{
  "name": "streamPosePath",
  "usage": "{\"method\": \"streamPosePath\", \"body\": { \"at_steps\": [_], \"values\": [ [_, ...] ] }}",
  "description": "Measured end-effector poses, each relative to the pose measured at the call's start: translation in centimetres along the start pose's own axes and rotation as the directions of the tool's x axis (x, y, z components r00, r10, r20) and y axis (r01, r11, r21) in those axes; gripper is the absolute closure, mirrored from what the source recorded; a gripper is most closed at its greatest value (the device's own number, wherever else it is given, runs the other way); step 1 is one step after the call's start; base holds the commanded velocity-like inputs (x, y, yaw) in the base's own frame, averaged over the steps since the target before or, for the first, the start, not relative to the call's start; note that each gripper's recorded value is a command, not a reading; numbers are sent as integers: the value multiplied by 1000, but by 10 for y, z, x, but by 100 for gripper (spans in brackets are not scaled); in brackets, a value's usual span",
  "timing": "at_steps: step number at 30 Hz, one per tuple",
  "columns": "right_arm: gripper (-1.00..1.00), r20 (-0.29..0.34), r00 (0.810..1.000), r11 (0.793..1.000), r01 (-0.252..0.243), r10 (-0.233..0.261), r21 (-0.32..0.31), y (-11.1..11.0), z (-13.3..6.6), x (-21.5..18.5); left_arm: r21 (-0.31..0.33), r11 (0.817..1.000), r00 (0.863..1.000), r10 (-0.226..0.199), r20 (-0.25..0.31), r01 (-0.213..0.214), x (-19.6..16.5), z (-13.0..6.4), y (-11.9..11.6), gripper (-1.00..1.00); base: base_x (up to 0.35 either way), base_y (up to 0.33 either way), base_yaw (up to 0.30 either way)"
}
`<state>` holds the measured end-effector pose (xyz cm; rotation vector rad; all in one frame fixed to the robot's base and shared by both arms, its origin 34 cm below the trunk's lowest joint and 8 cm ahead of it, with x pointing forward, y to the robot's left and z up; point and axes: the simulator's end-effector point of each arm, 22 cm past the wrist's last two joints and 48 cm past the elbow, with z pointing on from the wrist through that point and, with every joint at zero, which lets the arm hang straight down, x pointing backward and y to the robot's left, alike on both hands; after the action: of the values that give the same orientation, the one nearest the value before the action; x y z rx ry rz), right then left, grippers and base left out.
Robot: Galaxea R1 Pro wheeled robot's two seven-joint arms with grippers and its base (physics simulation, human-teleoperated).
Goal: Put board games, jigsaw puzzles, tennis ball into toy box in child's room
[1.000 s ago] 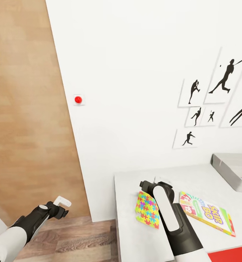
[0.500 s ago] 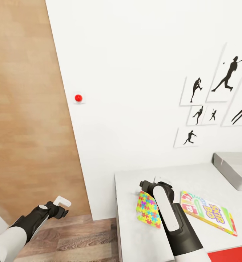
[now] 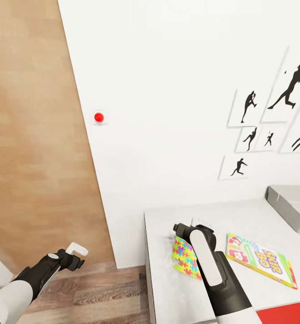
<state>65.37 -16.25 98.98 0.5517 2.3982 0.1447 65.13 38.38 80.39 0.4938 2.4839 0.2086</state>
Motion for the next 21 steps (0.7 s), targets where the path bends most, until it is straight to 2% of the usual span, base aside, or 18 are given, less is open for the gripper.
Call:
{"method": "streamPosePath", "body": {
  "at_steps": [5, 14, 21],
  "values": [
    [-100, -10, 1000, 1000, -1, 1, 4, -2, 4, 3, 3, 1000, 1000, 0, -7, 0, 3, 3, -1, -100, 0, 0, -14],
    [-100, -25, 1000, 1000, -1, 1, 13, -5, 10, 9, 9, 1000, 1000, 2, -13, -2, 8, 7, -5, -100, 0, 0, -116],
    [-100, -25, 1000, 1000, 2, -2, 16, -6, 11, 10, 12, 1000, 1000, 4, -11, -4, 7, 8, -7, -100, 0, 0, -25]
  ]
}}
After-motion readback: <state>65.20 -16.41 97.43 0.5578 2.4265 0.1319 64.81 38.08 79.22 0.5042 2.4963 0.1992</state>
